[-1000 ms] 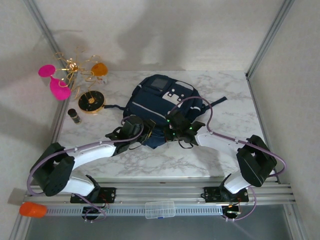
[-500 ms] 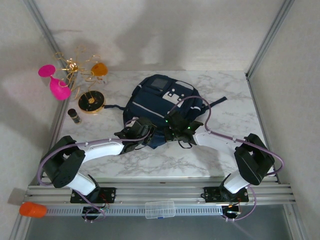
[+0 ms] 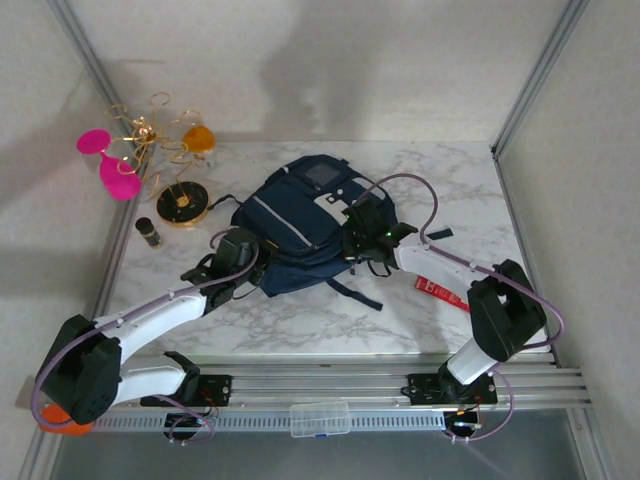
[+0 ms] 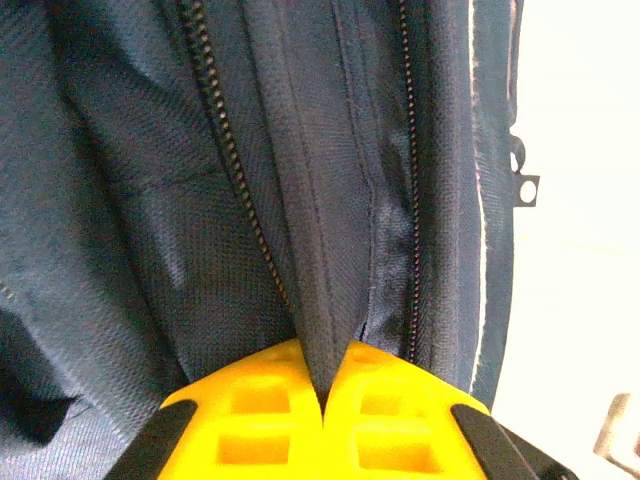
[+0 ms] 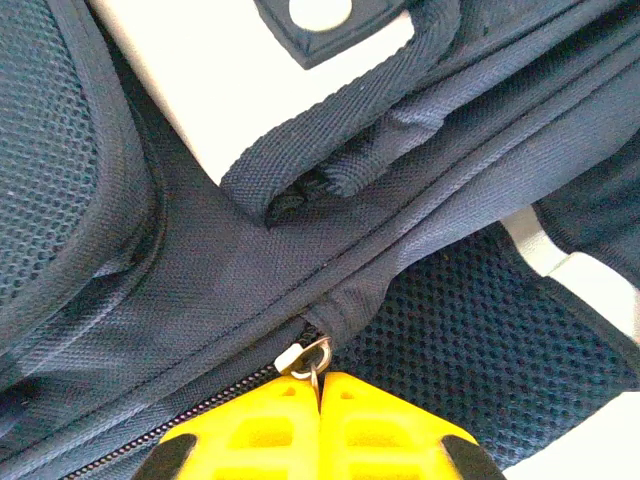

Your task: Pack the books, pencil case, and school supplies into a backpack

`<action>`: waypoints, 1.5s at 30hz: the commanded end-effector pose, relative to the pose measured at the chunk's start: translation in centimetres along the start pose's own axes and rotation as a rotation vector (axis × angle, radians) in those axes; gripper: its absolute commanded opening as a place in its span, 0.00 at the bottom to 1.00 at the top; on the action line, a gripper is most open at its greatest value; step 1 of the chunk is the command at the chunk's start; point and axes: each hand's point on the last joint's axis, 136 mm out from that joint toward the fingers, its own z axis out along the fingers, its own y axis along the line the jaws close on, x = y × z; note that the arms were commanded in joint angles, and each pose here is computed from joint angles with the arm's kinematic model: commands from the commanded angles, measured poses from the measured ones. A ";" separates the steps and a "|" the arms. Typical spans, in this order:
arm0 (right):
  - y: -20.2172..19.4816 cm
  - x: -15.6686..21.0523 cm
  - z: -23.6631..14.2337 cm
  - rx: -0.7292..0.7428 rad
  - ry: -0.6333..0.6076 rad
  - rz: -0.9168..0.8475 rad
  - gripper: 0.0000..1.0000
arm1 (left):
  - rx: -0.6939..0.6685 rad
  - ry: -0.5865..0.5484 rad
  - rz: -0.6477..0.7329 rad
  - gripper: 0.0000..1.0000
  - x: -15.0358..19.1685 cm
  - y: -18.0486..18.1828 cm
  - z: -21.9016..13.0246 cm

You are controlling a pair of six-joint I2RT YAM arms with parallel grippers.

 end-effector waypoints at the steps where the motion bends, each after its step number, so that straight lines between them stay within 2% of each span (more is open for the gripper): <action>1: -5.2 -1.7 0.1 0.213 -0.029 0.015 0.00 | -0.139 -0.145 0.092 0.00 -4.3 2.8 -0.6; 5: 2.5 -0.3 -0.6 -0.019 0.026 -0.123 0.00 | -0.120 -0.102 0.159 0.00 -3.9 1.0 0.3; 6: 3.4 0.3 -0.9 -0.076 0.050 -0.113 0.04 | -0.127 -0.091 0.187 0.00 -3.9 0.7 0.4; 7: 3.7 0.5 -1.3 -0.105 0.058 -0.096 0.22 | -0.134 -0.073 0.220 0.03 -3.8 0.4 0.5; 8: 3.7 0.8 -1.8 -0.117 0.060 -0.092 0.32 | -0.152 -0.066 0.241 0.09 -3.9 0.4 0.3; 9: 3.5 0.8 -2.3 -0.117 0.059 -0.083 0.36 | -0.156 -0.069 0.266 0.13 -3.9 0.2 -0.1; 12: 4.4 0.0 -3.8 -0.185 0.061 -0.054 0.43 | -0.108 -0.100 0.296 0.22 -4.4 -0.2 -1.4; 14: 5.5 -1.0 -4.1 -0.259 0.065 -0.022 0.48 | -0.139 -0.108 0.306 0.27 -4.8 0.2 -1.6; 17: 5.9 -3.0 -2.6 -0.317 0.076 0.050 0.55 | -0.181 -0.120 0.276 0.25 -5.1 0.8 -1.6; 19: 6.0 -4.2 -1.1 -0.321 0.080 0.083 0.57 | -0.103 -0.126 0.225 0.23 -4.5 0.5 -1.8; 22: 5.9 -5.3 1.3 -0.325 0.106 0.119 0.55 | -0.021 -0.143 0.177 0.25 -4.6 -0.7 -2.3; 25: 7.1 -7.0 1.5 -0.386 0.064 0.102 0.50 | -0.030 -0.124 0.210 0.27 -4.4 -1.7 -2.0; 27: 7.2 -6.9 2.1 -0.379 0.081 0.097 0.48 | -0.052 -0.131 0.226 0.27 -4.6 -1.7 -1.9; 29: 7.2 -6.7 2.9 -0.374 0.100 0.100 0.45 | -0.017 -0.128 0.218 0.27 -4.5 -2.4 -1.7; 31: 7.9 -6.0 3.4 -0.419 0.124 0.107 0.36 | 0.031 -0.087 0.210 0.29 -3.6 -3.3 -1.2; 32: 8.0 -5.8 3.6 -0.427 0.132 0.113 0.35 | 0.029 -0.080 0.211 0.29 -3.5 -3.4 -0.9; 36: 8.3 -4.9 3.6 -0.426 0.146 0.102 0.40 | -0.034 -0.070 0.227 0.29 -3.4 -2.4 0.7; 38: 8.2 -4.1 4.0 -0.426 0.173 0.100 0.40 | -0.023 -0.074 0.223 0.29 -3.4 -2.5 1.3; 42: 8.7 -3.7 3.1 -0.474 0.175 0.091 0.29 | -0.029 -0.074 0.250 0.28 -3.9 -3.7 2.6; 45: 8.5 -4.5 1.7 -0.501 0.122 0.110 0.11 | -0.038 -0.098 0.266 0.28 -4.5 -4.2 3.4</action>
